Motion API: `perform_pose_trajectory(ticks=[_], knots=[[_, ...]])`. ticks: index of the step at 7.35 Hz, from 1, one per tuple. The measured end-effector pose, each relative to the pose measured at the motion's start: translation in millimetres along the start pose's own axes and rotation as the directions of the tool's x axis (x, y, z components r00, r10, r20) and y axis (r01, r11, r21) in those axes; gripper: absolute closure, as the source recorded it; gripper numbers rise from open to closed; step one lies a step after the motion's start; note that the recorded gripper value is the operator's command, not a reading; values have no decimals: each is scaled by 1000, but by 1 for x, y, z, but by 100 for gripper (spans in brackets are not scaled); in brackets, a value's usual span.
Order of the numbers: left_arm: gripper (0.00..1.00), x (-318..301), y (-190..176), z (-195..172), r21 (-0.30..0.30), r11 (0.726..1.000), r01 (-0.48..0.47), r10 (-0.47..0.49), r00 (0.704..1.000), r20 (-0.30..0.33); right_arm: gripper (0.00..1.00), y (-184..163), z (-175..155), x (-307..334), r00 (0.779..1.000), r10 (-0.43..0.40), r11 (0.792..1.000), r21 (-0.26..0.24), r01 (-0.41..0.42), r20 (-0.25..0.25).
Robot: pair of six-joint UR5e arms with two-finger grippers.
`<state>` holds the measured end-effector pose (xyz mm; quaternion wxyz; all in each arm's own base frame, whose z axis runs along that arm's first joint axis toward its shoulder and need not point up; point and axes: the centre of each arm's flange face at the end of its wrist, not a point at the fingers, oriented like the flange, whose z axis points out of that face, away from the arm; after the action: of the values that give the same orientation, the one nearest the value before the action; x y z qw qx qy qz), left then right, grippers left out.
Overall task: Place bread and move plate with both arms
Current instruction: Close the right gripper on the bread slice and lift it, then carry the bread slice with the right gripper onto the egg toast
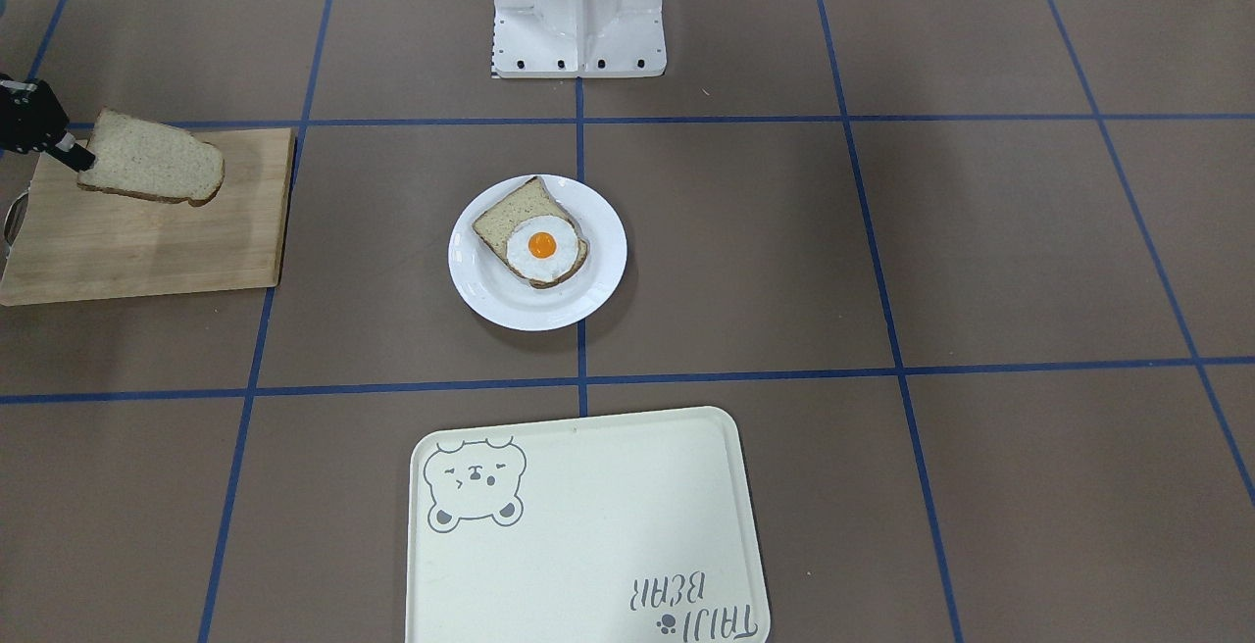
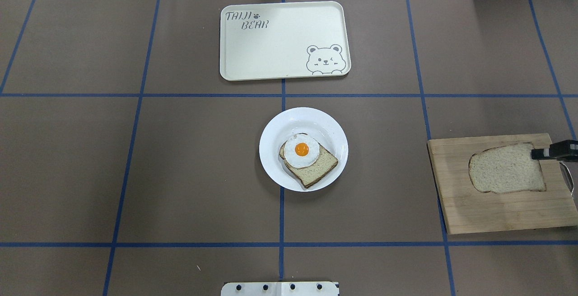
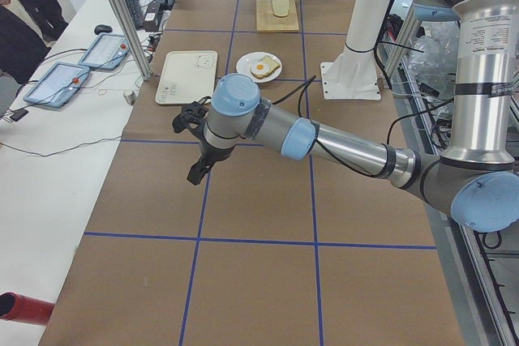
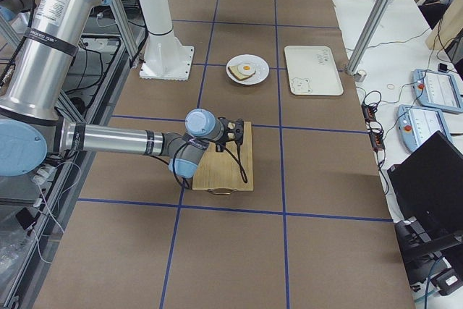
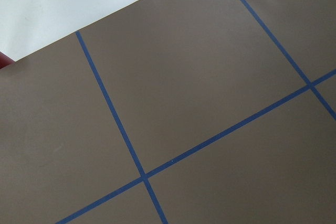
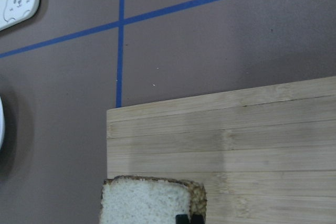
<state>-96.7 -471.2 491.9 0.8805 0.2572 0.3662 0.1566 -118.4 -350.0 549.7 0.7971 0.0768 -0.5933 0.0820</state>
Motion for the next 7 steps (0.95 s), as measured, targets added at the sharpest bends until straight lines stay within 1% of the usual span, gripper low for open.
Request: perform_pose_trajectory(ticks=[1,2,3,4,5,7], knots=[[1,1,6,1,-3,1000,6,-6,1000,-11,100,-17,6,-20,998,59,998,24,-60,27],[1,3,9,2,-3,1000,12,-12,999,-31,100,-37,14,-45,990,129,990,55,-132,50],[1,4,11,3,-3,1000,15,-15,999,-44,100,-54,25,-69,979,192,977,86,-197,63],[1,4,13,3,-3,1000,18,-18,999,-50,100,-62,42,-95,968,243,961,118,-249,63],[1,3,13,4,-5,1000,20,-21,998,-52,100,-65,63,-130,956,289,944,153,-293,51],[1,1,15,7,-10,1000,25,-26,998,-54,100,-53,111,-222,927,374,904,222,-366,6]])
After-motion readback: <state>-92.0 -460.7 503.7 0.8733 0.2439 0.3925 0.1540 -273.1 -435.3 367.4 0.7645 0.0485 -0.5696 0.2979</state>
